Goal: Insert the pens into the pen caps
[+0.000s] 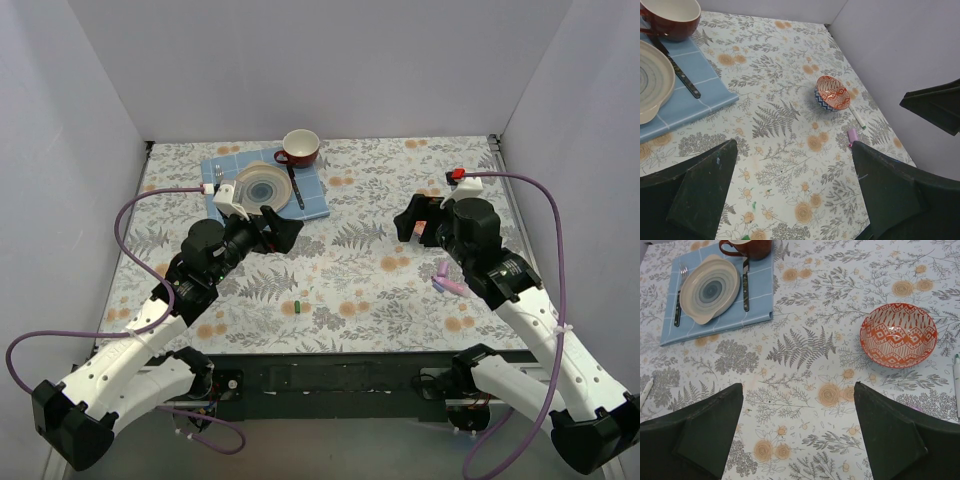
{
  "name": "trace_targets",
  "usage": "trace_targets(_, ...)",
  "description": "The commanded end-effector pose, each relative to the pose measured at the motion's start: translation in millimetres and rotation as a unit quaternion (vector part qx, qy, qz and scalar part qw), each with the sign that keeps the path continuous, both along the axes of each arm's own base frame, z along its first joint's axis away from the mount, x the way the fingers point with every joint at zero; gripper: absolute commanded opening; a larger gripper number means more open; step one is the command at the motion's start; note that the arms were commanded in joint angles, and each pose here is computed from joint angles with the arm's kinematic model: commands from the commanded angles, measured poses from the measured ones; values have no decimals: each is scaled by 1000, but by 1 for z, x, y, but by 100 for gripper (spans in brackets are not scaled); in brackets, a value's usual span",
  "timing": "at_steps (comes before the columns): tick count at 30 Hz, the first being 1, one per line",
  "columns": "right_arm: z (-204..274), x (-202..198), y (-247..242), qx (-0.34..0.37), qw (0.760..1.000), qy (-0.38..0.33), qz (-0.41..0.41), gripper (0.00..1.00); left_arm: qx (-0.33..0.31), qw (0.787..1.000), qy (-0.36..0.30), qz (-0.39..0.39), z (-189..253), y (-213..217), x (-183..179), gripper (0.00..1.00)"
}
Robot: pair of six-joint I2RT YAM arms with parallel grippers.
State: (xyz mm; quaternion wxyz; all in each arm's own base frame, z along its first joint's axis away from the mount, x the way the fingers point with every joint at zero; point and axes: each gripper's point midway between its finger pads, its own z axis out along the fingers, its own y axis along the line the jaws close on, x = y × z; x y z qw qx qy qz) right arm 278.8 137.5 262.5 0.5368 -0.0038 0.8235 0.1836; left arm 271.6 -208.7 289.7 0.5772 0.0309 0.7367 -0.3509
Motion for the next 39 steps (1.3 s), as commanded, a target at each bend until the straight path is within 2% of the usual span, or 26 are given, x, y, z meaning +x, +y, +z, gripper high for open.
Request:
trace_targets(1, 4, 3, -5, -12, 1000, -15, -7, 98, -7, 1000, -20, 8, 14, 4, -1, 98)
trace_targets(5, 3, 10, -23, -52, 997, -21, -46, 98, -8, 1000, -20, 8, 15, 4, -1, 98)
trace_targets(8, -3, 20, -48, -123, 988, -22, -95, 98, -10, 1000, -19, 2, 15, 2, -2, 98)
trace_targets(11, -18, 33, -64, -223, 969, -16, -103, 98, -11, 1000, -18, 2, 14, 2, -2, 98)
trace_targets(13, -25, 39, -86, -286, 947, -3, -147, 97, -11, 1000, -15, 0, 13, 1, -2, 98)
trace_targets(15, -41, 51, -95, -345, 925, 30, -157, 97, -10, 1000, -15, -3, 12, 0, -2, 98)
trace_targets(17, -70, 58, -114, -398, 899, 96, -156, 95, -9, 1000, -13, -3, 10, -1, -2, 98)
trace_targets(19, -83, 64, -134, -385, 896, 156, -155, 88, -8, 1000, -13, -5, 9, -1, -2, 98)
trace_targets(20, -99, 69, -139, -388, 893, 181, -141, 77, -6, 1000, -13, -6, 9, -2, -1, 98)
trace_targets(22, -111, 73, -159, -376, 890, 210, -147, 67, -7, 1000, -13, -6, 10, -2, -1, 98)
trace_targets(23, -120, 76, -160, -368, 892, 224, -135, 56, -6, 1000, -14, -7, 9, -2, -2, 98)
trace_targets(26, -129, 87, -165, -327, 910, 227, -117, 43, -6, 1000, -17, -5, 9, -1, -2, 98)
trace_targets(28, -137, 90, -170, -304, 918, 231, -104, 40, -7, 1000, -18, -8, 10, -2, -2, 98)
trace_targets(33, -167, 89, -188, -276, 913, 285, -95, 33, -5, 1000, -19, -9, 9, -2, -3, 98)
trace_targets(39, -187, 95, -193, -234, 918, 311, -75, 34, -3, 1000, -17, -9, 6, -1, -3, 98)
